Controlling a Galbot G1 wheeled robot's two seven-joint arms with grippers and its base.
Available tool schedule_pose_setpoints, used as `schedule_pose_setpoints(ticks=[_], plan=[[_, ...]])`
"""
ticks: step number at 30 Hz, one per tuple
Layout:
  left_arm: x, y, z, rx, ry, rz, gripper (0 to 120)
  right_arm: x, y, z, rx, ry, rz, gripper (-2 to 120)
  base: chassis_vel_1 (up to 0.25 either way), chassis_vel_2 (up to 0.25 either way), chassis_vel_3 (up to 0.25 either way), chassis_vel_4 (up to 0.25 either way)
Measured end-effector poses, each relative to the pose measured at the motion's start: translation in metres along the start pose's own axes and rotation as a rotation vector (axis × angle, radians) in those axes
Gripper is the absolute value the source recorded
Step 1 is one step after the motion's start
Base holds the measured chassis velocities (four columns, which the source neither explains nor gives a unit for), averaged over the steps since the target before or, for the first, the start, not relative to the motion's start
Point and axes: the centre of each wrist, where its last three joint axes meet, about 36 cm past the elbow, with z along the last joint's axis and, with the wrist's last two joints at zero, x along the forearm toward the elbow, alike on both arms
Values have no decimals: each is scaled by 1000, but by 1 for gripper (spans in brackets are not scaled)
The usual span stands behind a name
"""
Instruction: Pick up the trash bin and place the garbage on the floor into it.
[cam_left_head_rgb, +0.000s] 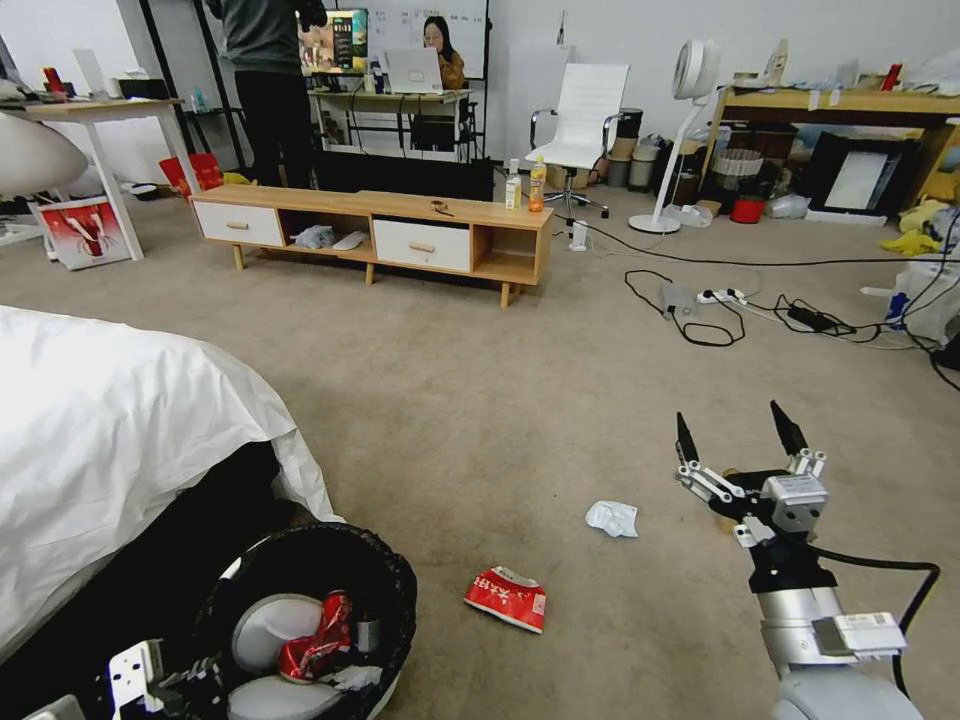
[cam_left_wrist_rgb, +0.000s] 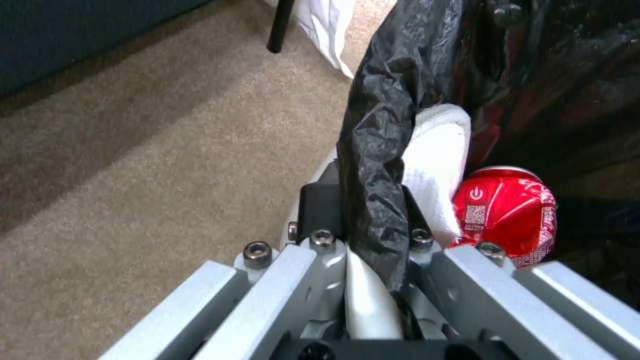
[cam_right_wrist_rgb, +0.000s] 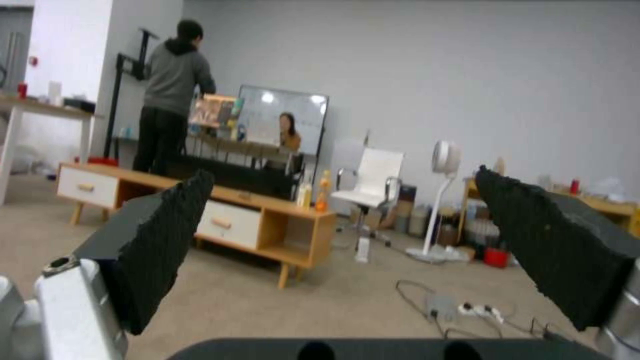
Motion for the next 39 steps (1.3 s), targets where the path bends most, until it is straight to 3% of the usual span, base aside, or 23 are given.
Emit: schedule_pose_setpoints(ticks=[7, 13, 18, 24, 28, 39], plan=[[2, 0, -1, -1, -3, -1, 3, -18, 16, -15, -122, 197, -39, 100, 0, 0, 0, 0], [3, 1, -2, -1, -6, -8, 3, -56, 26, -37, -262, 421, -161, 100, 0, 0, 0, 0], [3, 2, -1, 4, -5, -11, 3, -74, 34, -47, -321, 559, -273, 100, 0, 0, 0, 0], [3, 2, -1, 9, -9, -15, 3, -88, 44, -48, -311, 713, -406, 100, 0, 0, 0, 0], [2, 6, -1, 13, -8, -30, 3, -98, 50, -38, -262, 831, -505, 100, 0, 0, 0, 0], [3, 12, 2, 19, -3, -52, 3, -104, 70, 24, -111, 991, -631, 100, 0, 0, 0, 0]])
